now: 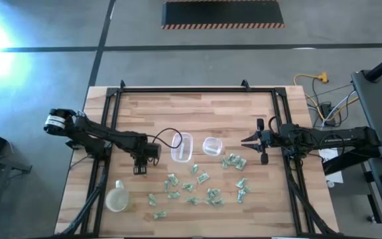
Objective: Pick and place items into bin
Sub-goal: Put the white stevia packet into the left transparent bin
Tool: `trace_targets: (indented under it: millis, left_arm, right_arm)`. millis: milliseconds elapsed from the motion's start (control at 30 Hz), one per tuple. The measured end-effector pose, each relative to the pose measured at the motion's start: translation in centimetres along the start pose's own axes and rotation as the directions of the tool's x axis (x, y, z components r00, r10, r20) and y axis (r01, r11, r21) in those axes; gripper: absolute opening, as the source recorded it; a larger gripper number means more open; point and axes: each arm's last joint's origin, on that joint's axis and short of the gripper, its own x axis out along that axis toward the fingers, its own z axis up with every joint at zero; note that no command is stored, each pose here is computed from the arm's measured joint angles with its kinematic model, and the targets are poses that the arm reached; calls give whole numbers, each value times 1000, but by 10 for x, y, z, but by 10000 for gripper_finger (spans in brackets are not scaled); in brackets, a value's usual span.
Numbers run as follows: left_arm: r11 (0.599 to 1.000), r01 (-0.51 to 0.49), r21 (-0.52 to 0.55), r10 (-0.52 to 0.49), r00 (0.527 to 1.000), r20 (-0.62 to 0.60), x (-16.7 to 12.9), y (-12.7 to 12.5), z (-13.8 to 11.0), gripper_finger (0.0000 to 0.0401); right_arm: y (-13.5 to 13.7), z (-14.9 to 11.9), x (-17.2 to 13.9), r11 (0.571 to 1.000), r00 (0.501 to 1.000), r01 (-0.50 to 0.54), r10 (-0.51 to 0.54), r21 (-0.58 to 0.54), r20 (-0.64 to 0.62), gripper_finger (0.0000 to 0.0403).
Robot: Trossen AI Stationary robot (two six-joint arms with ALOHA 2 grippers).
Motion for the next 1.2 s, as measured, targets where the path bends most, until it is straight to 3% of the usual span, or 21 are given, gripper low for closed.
trace_targets:
  millis: [167, 400, 633, 833, 933, 1067, 1200]
  left_arm:
    - [999, 14, -49, -14, 1000, -4, 0, 0, 0, 95]
    - [997, 56, -50, -57, 998, -18, 0, -2, -1, 8]
    - [997, 63, -50, -62, 998, 7, -6, -2, 4, 1]
    - [996, 80, -38, -76, 992, 100, -35, -5, 21, 0]
    - [999, 36, -27, -30, 983, 179, -52, -5, 30, 0]
    - [995, -102, -12, 100, 940, 327, -73, -4, 47, 0]
    - [980, -198, 32, 154, 846, 510, -85, -4, 66, 0]
  right_arm:
    - [0, 0, 0, 1000, 1000, 0, 0, 0, 0, 61]
    - [0, 0, 0, 1000, 1000, 0, 0, 0, 0, 61]
    - [0, 0, 0, 1000, 1000, 0, 0, 0, 0, 61]
    - [0, 0, 0, 1000, 1000, 1, -1, 0, 0, 61]
    - [0, 0, 0, 1000, 1000, 1, -1, 0, 0, 61]
    - [0, 0, 0, 1000, 1000, 1, -1, 0, 0, 61]
    - [0, 0, 0, 1000, 1000, 3, -3, 4, 1, 61]
